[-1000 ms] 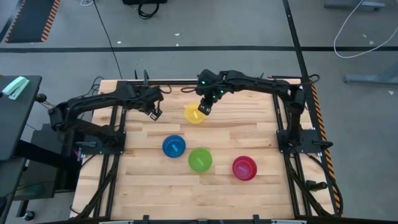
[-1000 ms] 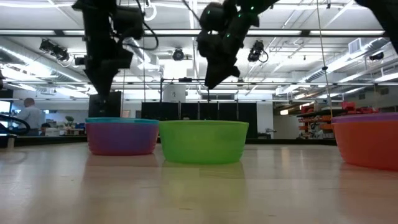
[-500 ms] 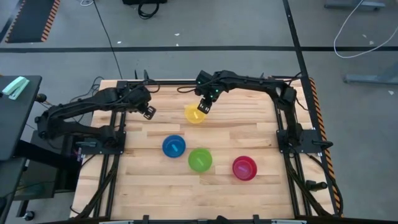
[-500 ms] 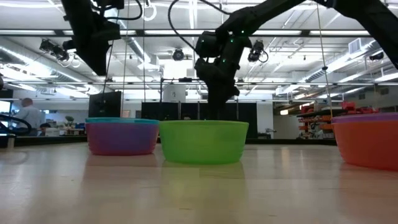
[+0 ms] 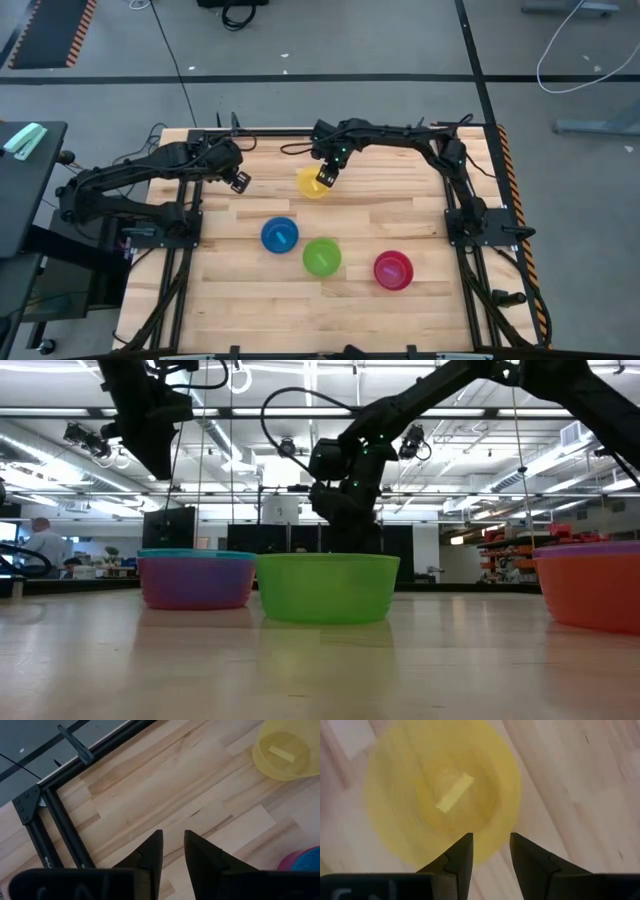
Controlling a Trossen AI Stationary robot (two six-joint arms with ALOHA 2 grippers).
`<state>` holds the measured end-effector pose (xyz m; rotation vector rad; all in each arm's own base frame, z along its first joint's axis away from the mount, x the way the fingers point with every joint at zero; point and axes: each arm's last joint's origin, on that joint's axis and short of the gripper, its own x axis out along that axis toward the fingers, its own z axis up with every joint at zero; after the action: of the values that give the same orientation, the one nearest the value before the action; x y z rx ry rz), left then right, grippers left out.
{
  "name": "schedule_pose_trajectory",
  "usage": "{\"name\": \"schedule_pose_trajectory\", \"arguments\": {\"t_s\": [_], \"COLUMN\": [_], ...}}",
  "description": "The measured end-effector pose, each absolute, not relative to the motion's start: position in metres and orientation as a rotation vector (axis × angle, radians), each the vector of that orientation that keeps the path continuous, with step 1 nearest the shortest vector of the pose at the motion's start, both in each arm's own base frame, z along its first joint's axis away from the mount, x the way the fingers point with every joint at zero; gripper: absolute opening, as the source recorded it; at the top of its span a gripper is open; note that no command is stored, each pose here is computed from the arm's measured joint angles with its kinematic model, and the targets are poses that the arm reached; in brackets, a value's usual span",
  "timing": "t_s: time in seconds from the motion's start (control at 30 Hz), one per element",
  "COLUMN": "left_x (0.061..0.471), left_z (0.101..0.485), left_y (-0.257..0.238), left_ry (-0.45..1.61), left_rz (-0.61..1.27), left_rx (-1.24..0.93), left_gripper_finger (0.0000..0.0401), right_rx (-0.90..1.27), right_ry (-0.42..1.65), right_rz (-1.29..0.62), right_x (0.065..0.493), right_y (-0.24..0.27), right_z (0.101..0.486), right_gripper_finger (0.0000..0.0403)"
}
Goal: Nest bowls inside each other
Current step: Stack the yellow bowl on the green bowl
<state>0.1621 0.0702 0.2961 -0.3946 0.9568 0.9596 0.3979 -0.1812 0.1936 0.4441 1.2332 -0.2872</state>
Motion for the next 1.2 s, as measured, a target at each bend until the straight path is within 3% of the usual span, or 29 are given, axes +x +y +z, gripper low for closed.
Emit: {"name": "schedule_pose_trajectory", "arguments": {"t_s": [0.93,1.2], "left_x": [0.162,0.164], "left_z": [0.296,0.296], "left_y": [0.07,0.065], "left_ry": [0.955,0.958], "left_rz": [0.97,0.942], "left_rx": [-0.41,-0.395], "left_gripper_finger": [0.0077,0.0075], "right_rx": [0.502,0.522], "right_ry": [1.168,1.202], "right_rz": [-0.343,-0.35], "right_x": [0.398,0.392], "right_y": [-0.193,-0.19], "right_z": [0.194,0.175], "right_gripper_finger": [0.0132,0.0132]}}
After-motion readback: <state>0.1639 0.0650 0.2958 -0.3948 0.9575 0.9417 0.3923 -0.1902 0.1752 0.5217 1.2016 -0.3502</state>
